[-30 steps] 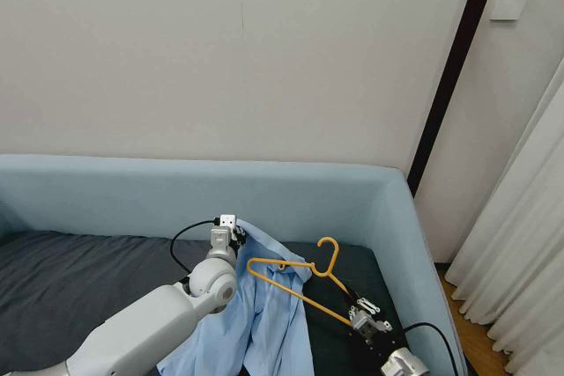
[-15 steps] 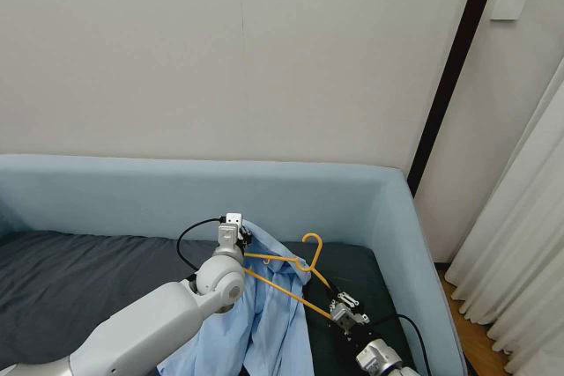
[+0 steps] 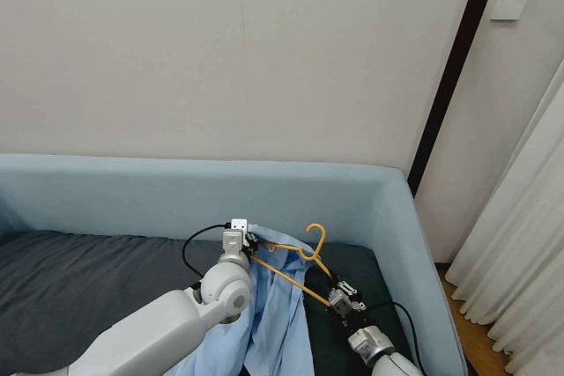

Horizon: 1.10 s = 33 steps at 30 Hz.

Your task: Pick up the clothes from the sofa and hang them on the clothes hanger.

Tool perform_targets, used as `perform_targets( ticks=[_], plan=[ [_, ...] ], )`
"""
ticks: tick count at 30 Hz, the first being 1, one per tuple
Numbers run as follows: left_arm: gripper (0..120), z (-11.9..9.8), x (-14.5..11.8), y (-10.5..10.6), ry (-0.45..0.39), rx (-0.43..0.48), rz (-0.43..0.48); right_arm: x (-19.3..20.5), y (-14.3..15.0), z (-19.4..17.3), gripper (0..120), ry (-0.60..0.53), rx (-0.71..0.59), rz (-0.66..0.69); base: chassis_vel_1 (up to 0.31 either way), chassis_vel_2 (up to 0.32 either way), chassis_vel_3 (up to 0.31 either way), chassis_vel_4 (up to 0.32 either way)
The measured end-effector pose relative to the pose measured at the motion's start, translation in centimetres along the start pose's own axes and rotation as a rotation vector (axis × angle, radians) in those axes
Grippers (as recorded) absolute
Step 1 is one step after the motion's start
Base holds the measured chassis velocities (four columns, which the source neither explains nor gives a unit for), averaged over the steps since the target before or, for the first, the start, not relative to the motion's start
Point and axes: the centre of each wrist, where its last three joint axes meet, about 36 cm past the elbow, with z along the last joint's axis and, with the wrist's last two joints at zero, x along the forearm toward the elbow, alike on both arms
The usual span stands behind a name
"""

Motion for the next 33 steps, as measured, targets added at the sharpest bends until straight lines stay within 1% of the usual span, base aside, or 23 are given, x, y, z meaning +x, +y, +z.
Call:
perform_targets(
  ticks=[1, 2, 3, 6, 7, 12, 13, 17, 22, 26, 30, 33],
  plan=[
    [0, -0.3, 0.2, -0.5, -0.002, 0.005, 0.005, -0.3, -0.1, -0.1, 4, 0.0, 0.004, 0.007, 0.0, 0.0, 0.0, 0.0],
    [0, -0.3, 0.2, -0.5, -0.002, 0.005, 0.005, -0.3, -0.1, -0.1, 4, 0.0, 0.004, 0.007, 0.0, 0.0, 0.0, 0.0],
    [0, -1.1, 0.6, -1.8, -0.006, 0.016, 0.018, -1.0, -0.5, -0.5, 4, 0.002, 0.015, 0.025, 0.0, 0.0, 0.0, 0.0],
    [0, -2.9, 1.5, -3.5, -0.015, 0.036, 0.037, -2.2, -1.9, -1.0, 4, 0.01, 0.047, 0.062, 0.0, 0.0, 0.0, 0.0],
    [0, -2.9, 1.5, -3.5, -0.015, 0.036, 0.037, -2.2, -1.9, -1.0, 4, 0.01, 0.047, 0.062, 0.0, 0.0, 0.0, 0.0],
    [0, -5.3, 2.8, -5.4, -0.037, 0.074, 0.044, -4.5, -5.3, -1.8, 4, -0.003, 0.149, 0.111, 0.0, 0.0, 0.0, 0.0],
    [0, -5.3, 2.8, -5.4, -0.037, 0.074, 0.044, -4.5, -5.3, -1.8, 4, -0.003, 0.149, 0.111, 0.0, 0.0, 0.0, 0.0],
    [0, -5.7, 3.5, -6.6, -0.058, 0.106, 0.054, -6.4, -7.0, -2.8, 4, -0.008, 0.208, 0.151, 0.0, 0.0, 0.0, 0.0],
    [0, -5.5, 2.7, -7.9, -0.078, 0.116, 0.041, -7.0, -6.7, -3.4, 4, -0.054, 0.298, 0.147, 0.0, 0.0, 0.0, 0.0],
    [0, -6.1, 1.7, -8.7, -0.098, 0.119, 0.026, -6.7, -5.8, -3.6, 4, -0.098, 0.335, 0.116, 0.0, 0.0, 0.0, 0.0],
    [0, -7.2, 1.2, -8.9, -0.115, 0.121, 0.018, -6.2, -5.0, -3.9, 4, -0.111, 0.324, 0.094, 0.0, 0.0, 0.0, 0.0],
    [0, -7.4, 1.2, -8.5, -0.108, 0.113, 0.018, -6.1, -5.1, -3.9, 4, -0.118, 0.309, 0.088, 0.0, 0.0, 0.0, 0.0]
  ],
)
